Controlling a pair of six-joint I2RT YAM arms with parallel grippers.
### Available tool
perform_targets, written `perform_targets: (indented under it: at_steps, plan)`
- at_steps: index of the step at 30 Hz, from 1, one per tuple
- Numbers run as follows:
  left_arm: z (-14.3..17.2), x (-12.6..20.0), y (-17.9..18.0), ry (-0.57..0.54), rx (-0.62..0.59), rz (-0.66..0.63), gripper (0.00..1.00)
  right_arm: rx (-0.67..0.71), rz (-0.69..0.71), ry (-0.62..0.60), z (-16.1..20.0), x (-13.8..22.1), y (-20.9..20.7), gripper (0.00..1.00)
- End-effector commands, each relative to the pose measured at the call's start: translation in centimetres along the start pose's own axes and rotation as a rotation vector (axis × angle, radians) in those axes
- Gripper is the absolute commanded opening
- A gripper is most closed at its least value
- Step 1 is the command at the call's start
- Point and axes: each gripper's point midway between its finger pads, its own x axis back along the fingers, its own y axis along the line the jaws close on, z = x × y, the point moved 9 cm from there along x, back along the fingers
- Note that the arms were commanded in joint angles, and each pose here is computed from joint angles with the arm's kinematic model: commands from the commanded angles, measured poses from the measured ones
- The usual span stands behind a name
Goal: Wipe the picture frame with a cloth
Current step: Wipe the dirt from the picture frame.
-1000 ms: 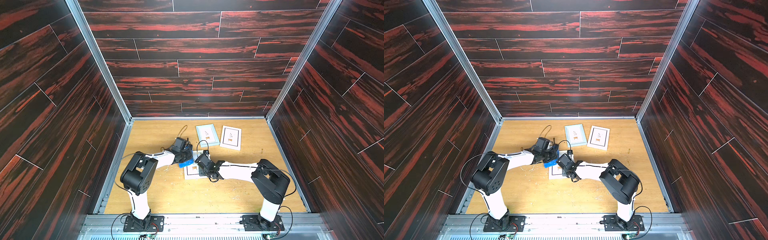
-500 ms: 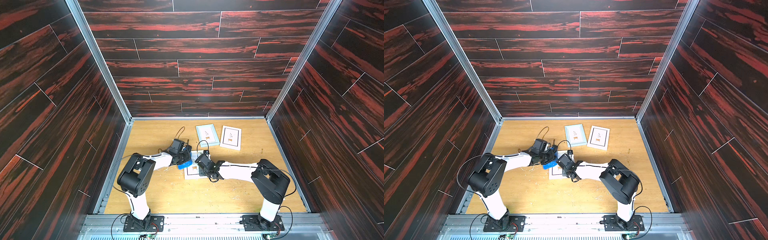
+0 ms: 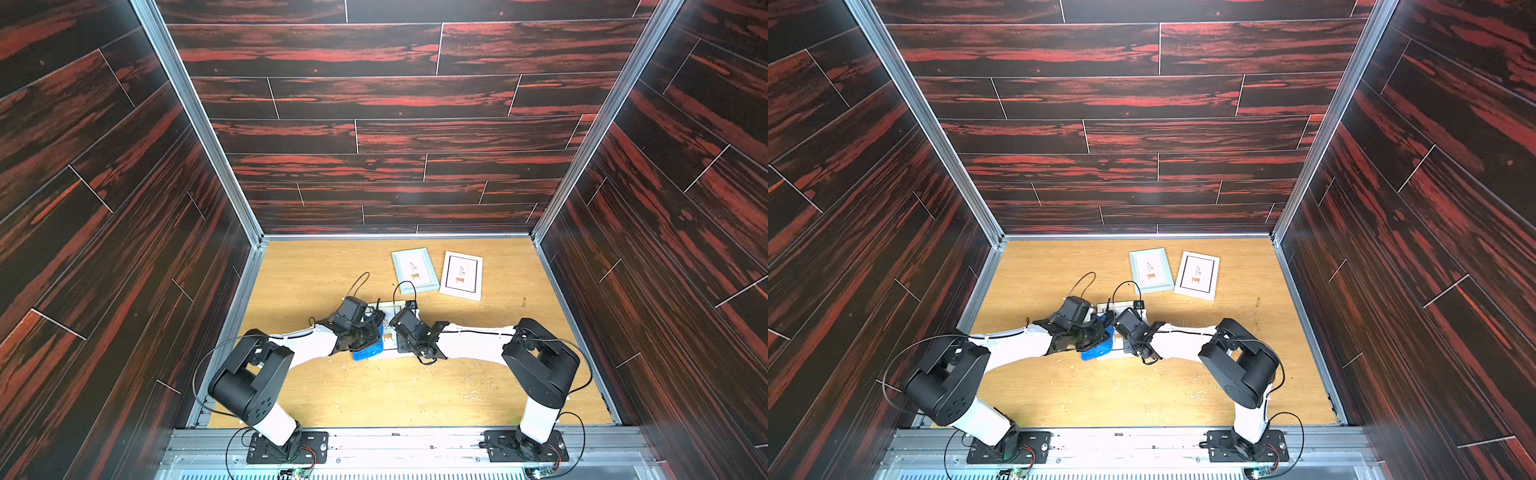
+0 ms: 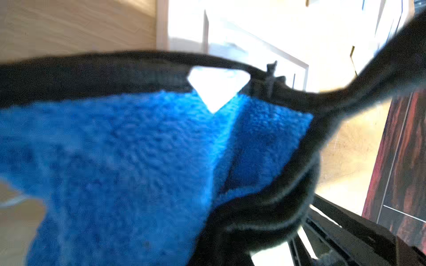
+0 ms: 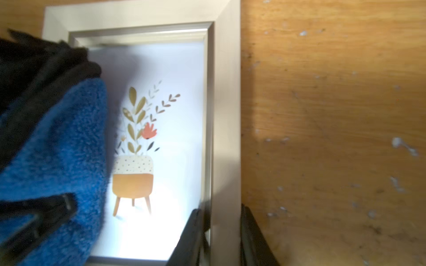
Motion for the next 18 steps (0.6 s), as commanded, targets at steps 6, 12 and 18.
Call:
perform_targets:
  at_steps: [6, 12, 18]
  plan:
    - [4.7, 1.1, 1.4, 0.170, -0.039, -0.148, 0.00, 0.025, 0.087, 0.043, 1.1, -0.5, -1.5, 0.01]
    - [3.8, -0.6, 0.3, 0.165, -0.012, -0.052, 0.00, 0.026, 0.081, 0.042, 1.0, -0.5, -1.4, 0.01]
    - [3.3, -3.1, -1.7, 0.179, -0.014, 0.026, 0.00, 0.025, 0.077, 0.039, 0.9, -0.5, -1.4, 0.01]
